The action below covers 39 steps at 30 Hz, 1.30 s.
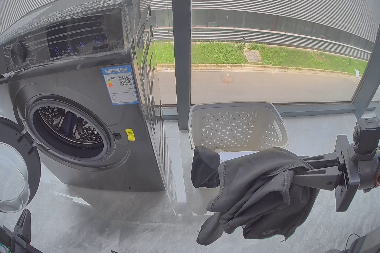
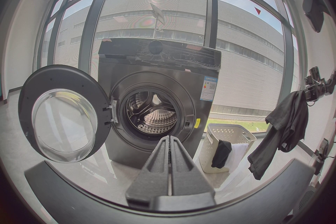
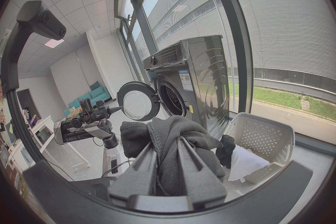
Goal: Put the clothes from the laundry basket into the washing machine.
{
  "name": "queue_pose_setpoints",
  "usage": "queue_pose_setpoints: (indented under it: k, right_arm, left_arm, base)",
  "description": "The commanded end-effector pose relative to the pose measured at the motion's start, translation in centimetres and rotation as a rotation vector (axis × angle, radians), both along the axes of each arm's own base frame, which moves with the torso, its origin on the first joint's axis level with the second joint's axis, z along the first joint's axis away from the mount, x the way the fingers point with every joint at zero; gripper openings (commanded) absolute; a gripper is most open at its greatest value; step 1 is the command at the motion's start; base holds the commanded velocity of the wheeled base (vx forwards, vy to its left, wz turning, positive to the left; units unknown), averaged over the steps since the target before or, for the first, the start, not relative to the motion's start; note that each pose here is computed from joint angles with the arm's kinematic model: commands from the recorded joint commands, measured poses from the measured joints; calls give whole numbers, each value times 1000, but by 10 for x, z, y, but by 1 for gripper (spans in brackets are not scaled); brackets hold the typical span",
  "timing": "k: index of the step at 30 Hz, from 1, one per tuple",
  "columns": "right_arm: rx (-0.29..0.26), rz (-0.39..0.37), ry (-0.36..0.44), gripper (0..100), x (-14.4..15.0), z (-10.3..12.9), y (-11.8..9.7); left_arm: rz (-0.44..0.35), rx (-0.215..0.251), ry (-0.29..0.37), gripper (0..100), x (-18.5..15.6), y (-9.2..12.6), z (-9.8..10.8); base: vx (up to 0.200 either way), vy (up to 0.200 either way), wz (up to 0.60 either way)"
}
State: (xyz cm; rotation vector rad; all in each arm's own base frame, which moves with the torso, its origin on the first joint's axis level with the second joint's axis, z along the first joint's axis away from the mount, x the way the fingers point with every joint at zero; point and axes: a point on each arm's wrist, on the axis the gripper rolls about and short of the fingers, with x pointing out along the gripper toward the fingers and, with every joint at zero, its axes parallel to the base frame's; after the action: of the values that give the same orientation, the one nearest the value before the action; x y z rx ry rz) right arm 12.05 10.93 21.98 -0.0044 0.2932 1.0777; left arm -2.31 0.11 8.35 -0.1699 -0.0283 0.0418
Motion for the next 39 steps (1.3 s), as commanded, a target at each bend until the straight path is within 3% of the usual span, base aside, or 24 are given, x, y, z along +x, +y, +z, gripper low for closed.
queue_pose_setpoints:
  k: [1,20,25,28,30,31,33,34,35,36,37,38,39]
  right_arm:
    - [-18,13,21,0,1,-6,3]
    - [-50,68,55,0,-1,-16,14]
    - [-53,67,61,0,-1,-18,14]
    - [-42,67,48,0,0,-13,15]
    - [-30,67,34,0,1,-9,16]
    - [-23,64,25,0,1,-7,16]
    - [-14,67,16,0,2,-5,16]
    - [-9,69,10,0,2,-3,17]
    - [-9,70,11,0,2,-3,17]
    - [-6,72,9,0,4,-3,19]
    - [-4,75,6,0,5,-3,20]
    - [4,75,-3,0,7,-1,22]
    - [8,74,-5,0,8,0,23]
  left_arm:
    - [2,-1,-17,0,-1,0,0]
    - [10,-27,-20,0,-1,0,0]
    - [10,-26,-20,0,-1,0,0]
    - [-32,-1,-46,0,-2,-1,4]
    - [-123,88,-173,0,-9,-3,29]
    - [-181,138,-270,0,-19,-5,68]
    - [-220,152,-329,0,-24,-5,112]
    - [-258,158,-367,0,-25,-5,147]
    - [-270,159,-381,0,-25,-5,156]
    - [-405,163,-409,0,-17,-3,197]
    - [-481,167,-408,0,-9,-3,211]
    - [-610,186,-397,0,7,-6,230]
    - [-674,202,-375,0,20,-9,237]
  base:
    - [0,0,0]
    - [0,0,0]
    - [0,0,0]
    - [0,0,0]
    - [0,0,0]
    - [0,0,0]
    - [0,0,0]
    - [0,0,0]
    - [0,0,0]
    - [0,0,0]
    - [0,0,0]
    - [0,0,0]
    - [0,0,0]
